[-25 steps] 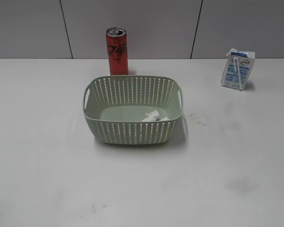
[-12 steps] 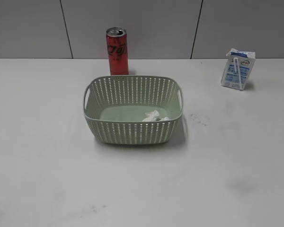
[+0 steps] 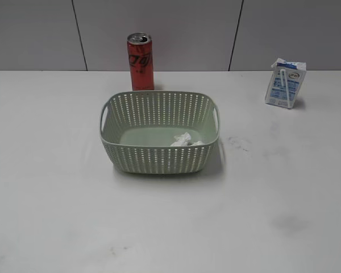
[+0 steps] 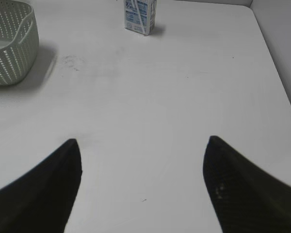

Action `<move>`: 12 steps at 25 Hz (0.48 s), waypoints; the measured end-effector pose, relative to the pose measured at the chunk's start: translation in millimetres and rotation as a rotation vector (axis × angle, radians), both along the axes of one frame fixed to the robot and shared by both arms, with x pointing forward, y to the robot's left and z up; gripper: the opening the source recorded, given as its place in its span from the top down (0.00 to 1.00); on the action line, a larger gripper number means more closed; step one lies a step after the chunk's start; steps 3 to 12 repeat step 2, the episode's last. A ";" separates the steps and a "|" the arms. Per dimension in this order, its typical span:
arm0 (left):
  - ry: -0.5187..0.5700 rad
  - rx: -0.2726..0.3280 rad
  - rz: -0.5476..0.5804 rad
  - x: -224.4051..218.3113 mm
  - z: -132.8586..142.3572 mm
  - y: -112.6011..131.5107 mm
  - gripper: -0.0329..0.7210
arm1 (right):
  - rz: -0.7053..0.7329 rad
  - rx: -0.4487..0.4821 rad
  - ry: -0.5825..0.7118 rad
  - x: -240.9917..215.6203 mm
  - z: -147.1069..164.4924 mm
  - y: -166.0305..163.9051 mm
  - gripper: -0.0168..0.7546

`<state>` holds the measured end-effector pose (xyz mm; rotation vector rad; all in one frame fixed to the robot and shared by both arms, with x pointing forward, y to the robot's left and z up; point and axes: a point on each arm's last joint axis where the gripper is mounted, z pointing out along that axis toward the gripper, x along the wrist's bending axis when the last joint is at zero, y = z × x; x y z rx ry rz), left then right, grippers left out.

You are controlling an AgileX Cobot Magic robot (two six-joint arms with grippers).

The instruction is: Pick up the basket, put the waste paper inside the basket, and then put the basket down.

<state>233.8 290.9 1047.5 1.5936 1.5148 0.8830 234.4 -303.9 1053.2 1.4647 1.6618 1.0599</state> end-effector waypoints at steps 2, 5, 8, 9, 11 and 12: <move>0.000 -0.002 -0.024 -0.2 0.0 0.1 0.22 | 0.001 0.001 0.000 0.0 0.0 0.1 0.21; 0.000 -0.002 -0.024 -0.2 0.0 0.1 0.22 | 0.001 0.001 0.000 0.0 0.0 0.1 0.21; 0.000 -0.002 -0.024 -0.2 0.0 0.1 0.22 | 0.001 0.001 0.000 0.0 0.0 0.1 0.21; 0.000 -0.002 -0.024 -0.2 0.0 0.1 0.22 | 0.001 0.001 0.000 0.0 0.0 0.1 0.21; 0.000 -0.002 -0.024 -0.2 0.0 0.1 0.22 | 0.001 0.001 0.000 0.0 0.0 0.1 0.21; 0.000 -0.002 -0.024 -0.2 0.0 0.1 0.22 | 0.001 0.001 0.000 0.0 0.0 0.1 0.21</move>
